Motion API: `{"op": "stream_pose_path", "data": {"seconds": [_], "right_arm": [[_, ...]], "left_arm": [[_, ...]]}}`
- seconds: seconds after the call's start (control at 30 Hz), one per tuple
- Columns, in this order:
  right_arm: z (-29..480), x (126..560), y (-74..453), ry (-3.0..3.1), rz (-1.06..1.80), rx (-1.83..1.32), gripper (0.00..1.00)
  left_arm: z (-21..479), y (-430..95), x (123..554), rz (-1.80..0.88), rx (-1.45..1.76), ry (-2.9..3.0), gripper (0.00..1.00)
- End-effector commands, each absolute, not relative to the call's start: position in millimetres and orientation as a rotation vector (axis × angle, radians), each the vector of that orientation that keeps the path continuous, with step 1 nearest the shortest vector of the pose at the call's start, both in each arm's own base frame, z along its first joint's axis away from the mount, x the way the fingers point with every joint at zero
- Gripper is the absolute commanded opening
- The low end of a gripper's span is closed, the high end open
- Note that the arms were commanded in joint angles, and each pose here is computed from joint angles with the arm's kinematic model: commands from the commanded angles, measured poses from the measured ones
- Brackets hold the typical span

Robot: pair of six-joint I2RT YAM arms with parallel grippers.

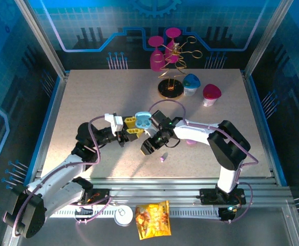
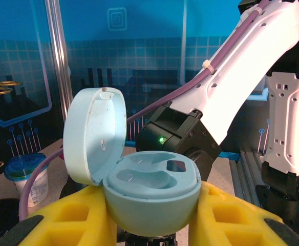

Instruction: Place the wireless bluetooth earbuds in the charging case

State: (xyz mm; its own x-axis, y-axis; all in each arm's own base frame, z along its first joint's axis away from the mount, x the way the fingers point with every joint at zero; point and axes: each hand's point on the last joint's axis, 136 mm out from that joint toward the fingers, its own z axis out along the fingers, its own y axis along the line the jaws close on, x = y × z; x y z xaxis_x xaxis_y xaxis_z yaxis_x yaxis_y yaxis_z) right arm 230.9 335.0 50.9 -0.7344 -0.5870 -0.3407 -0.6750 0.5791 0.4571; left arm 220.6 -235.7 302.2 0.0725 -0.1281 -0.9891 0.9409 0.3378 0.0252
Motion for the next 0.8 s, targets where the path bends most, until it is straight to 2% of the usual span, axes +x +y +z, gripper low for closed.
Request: {"op": "stream_pose_path", "data": {"seconds": [0.0, 0.4, 0.77], "right_arm": [[69, 237, 341, 2.576, 0.828, -1.147, 0.61], [52, 244, 365, 2.597, 0.981, -1.293, 0.6], [31, 235, 344, 2.697, 0.946, -1.237, 0.58]], "left_arm": [[307, -233, 213, -0.995, 0.895, 1.188, 0.19], [307, -233, 212, -0.98, 0.903, 1.196, 0.19], [306, -232, 213, -0.954, 0.912, 1.201, 0.19]]}}
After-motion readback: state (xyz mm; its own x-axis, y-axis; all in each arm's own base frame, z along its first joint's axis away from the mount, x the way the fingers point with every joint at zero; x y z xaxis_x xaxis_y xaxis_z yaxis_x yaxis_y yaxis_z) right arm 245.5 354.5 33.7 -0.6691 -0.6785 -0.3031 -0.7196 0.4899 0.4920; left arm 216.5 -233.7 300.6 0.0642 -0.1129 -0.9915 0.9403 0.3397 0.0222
